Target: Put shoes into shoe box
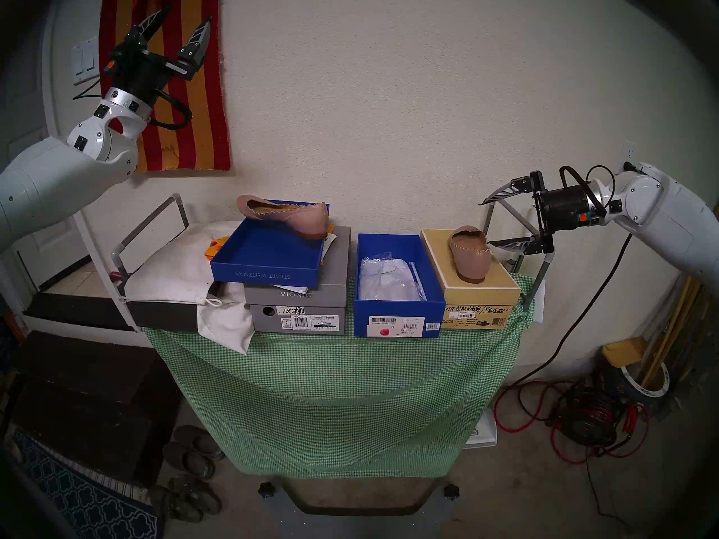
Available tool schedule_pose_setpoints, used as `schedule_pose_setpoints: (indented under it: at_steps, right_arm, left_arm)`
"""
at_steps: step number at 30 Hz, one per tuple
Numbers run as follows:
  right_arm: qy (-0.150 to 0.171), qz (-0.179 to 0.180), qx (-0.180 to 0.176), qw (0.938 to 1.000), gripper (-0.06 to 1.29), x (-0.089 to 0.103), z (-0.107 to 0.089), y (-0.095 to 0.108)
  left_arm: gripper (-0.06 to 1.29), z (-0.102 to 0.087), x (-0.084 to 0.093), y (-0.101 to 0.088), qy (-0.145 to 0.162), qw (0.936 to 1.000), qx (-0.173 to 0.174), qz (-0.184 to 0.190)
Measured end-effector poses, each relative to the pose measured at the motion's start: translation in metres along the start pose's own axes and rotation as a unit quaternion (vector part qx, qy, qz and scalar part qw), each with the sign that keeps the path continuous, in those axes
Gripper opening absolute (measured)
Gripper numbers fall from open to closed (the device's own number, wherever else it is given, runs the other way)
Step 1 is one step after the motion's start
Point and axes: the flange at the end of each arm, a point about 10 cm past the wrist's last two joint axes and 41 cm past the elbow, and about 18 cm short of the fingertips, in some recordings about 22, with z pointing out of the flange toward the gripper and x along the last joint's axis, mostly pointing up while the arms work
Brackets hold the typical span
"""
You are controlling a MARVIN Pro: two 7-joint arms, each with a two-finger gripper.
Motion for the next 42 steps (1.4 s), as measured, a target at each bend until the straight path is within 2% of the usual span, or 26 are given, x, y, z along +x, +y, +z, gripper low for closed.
schedule_pose_setpoints:
  at_steps: [5,13,19,20,21,22,24,26,42]
  right_arm:
    - [-0.001,-0.001,0.051,0.9987,1.19,-0.005,0.003,0.000]
    - [-0.002,-0.004,0.041,0.9991,1.19,-0.008,0.003,0.020]
    - [0.003,-0.005,0.049,0.9988,1.18,-0.007,0.008,0.025]
    - [0.003,-0.005,0.052,0.9986,1.07,-0.007,0.009,0.024]
    - [0.003,-0.005,0.056,0.9984,0.84,-0.007,0.009,0.023]
    - [0.003,-0.004,0.060,0.9982,0.81,-0.008,0.010,0.022]
    - [0.001,-0.002,0.067,0.9977,1.13,-0.009,0.010,0.019]
    - [-0.001,0.000,0.073,0.9974,1.20,-0.009,0.009,0.018]
    - [-0.008,0.009,0.119,0.9928,1.20,-0.011,0.006,0.002]
  left_arm:
    - [1.27,0.000,0.000,0.000,0.000,1.0000,0.000,0.000]
    - [1.27,0.000,0.000,0.000,0.000,1.0000,0.000,0.000]
    - [1.27,0.000,0.000,0.000,0.000,1.0000,0.000,0.000]
    - [1.27,0.000,0.000,0.000,0.000,1.0000,0.000,0.000]
    - [1.27,0.000,0.000,0.000,0.000,1.0000,0.000,0.000]
    - [1.27,0.000,0.000,0.000,0.000,1.0000,0.000,0.000]
    - [1.27,0.000,0.000,0.000,0.000,1.0000,0.000,0.000]
    - [1.27,0.000,0.000,0.000,0.000,1.0000,0.000,0.000]
    - [1.27,0.000,0.000,0.000,0.000,1.0000,0.000,0.000]
